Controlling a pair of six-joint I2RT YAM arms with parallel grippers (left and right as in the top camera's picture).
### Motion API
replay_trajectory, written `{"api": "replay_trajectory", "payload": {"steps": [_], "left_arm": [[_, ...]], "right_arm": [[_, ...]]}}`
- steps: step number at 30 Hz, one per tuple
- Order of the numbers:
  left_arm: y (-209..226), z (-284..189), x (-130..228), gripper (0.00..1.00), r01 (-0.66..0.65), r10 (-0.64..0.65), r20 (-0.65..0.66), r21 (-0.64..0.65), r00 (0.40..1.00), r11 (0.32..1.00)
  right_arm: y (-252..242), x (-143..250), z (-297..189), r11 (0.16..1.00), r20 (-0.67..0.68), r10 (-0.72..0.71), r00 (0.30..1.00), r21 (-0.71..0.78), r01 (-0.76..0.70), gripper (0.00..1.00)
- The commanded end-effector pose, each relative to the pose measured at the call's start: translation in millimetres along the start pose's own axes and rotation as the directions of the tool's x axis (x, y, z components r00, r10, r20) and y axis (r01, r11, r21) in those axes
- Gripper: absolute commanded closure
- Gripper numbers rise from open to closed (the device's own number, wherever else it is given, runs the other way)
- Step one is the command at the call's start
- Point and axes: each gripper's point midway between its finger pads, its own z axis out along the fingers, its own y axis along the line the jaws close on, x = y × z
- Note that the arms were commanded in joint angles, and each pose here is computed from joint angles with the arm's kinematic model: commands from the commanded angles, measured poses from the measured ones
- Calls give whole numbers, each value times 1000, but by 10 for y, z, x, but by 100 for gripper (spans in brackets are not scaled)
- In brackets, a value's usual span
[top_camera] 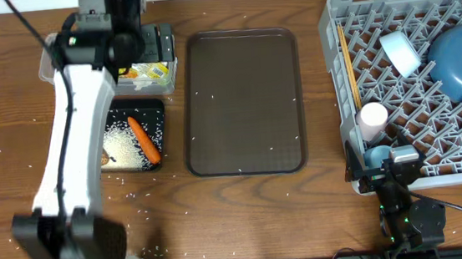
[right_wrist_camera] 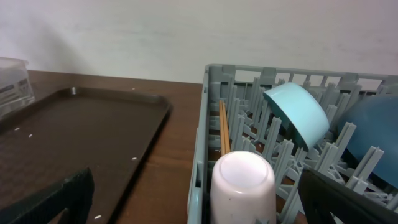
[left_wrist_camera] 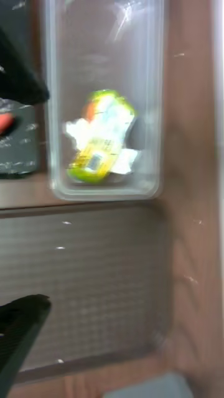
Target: Sort waste into correct bins and load items into the dishwasher rack
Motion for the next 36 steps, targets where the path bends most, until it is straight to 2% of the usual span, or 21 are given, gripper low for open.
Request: {"api": "replay_trajectory", "payload": {"steps": [1, 6, 10, 16, 22, 29, 36], "left_arm": [[-210, -551, -77, 2, -199, 194, 153, 16, 969, 980], [-94, -848, 271, 2, -204, 205, 276, -35, 939, 978], [58, -942, 791, 2, -177, 195, 353, -83, 915, 981], [145, -921, 1485, 2, -161, 210, 494, -140, 844, 977], [156, -726, 2009, 2, -156, 219, 584, -158, 782, 975], [185, -546, 2296, 2, -150, 225, 632, -171, 741, 974], [290, -529, 2417, 2, -110, 217, 597, -210, 773, 971]], "right_arm": [[-33, 1, -4, 1000, 2, 14, 1000, 15, -14, 1], [-33, 1, -4, 1000, 2, 14, 1000, 15, -14, 1], [-33, 1, -4, 1000, 2, 14, 1000, 15, -14, 1], [-33, 1, -4, 1000, 2, 14, 1000, 15, -14, 1], [-33, 1, -4, 1000, 2, 14, 1000, 15, -14, 1], [-33, 1, -4, 1000, 2, 14, 1000, 15, -14, 1], [-33, 1, -4, 1000, 2, 14, 1000, 15, -14, 1]]}}
